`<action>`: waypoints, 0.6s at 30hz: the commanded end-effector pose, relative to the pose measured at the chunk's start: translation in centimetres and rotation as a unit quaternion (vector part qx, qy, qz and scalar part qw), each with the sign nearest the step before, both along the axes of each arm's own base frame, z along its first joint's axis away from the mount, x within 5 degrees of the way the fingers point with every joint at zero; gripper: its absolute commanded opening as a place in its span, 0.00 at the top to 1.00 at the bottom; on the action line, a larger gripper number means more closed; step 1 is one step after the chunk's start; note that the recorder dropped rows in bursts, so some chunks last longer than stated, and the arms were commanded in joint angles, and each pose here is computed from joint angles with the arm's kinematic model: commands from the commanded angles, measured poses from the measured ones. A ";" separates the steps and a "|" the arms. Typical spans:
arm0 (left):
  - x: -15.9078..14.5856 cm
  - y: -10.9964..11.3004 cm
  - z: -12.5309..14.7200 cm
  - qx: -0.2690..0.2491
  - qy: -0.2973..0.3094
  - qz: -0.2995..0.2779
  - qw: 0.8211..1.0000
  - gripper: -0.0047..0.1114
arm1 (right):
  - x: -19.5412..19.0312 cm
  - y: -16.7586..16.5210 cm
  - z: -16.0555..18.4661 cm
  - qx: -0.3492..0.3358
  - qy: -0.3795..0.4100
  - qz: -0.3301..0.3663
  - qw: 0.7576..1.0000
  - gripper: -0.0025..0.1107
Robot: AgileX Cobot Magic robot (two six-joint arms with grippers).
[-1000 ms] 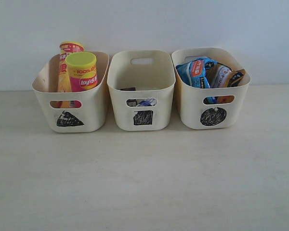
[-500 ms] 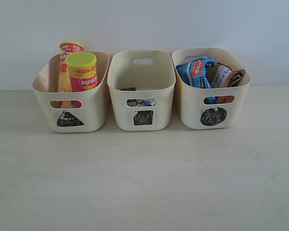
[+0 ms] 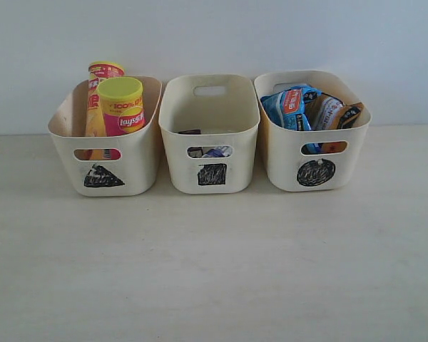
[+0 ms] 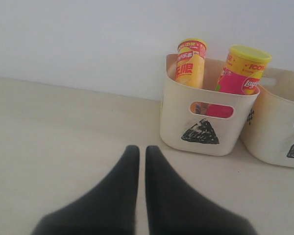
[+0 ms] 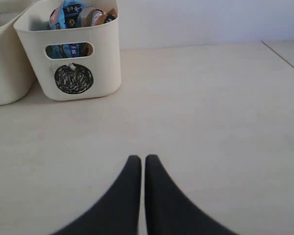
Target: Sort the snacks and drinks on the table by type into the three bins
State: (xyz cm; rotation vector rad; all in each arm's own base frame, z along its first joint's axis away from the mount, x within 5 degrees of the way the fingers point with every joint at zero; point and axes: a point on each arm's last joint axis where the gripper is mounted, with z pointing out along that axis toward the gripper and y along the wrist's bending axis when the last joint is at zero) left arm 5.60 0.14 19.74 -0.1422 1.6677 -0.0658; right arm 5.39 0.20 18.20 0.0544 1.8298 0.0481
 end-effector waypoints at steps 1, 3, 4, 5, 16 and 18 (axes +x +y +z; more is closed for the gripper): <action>0.0 0.0 -0.1 0.005 -0.004 0.002 1.000 0.93 | 0.0 0.1 0.1 0.001 -0.004 0.008 1.000 0.98; 0.0 0.0 -0.1 0.005 -0.004 0.002 1.000 0.93 | 0.0 0.1 0.1 0.001 -0.004 0.008 1.000 0.98; 0.0 0.0 -0.1 0.005 -0.004 0.002 1.000 0.93 | 0.0 0.1 0.0 0.001 -0.001 0.010 1.000 0.98; 0.0 0.0 -0.1 0.005 -0.004 0.002 1.000 0.93 | 0.0 0.1 0.0 0.001 -0.001 0.010 1.000 0.98; 0.0 0.0 -0.1 0.005 -0.004 0.002 1.000 0.93 | 0.0 0.1 0.0 0.002 -0.001 0.010 1.000 0.98; 0.0 0.0 -0.1 0.005 -0.004 0.002 1.000 0.93 | 0.0 0.1 0.0 0.002 -0.001 0.010 1.000 0.98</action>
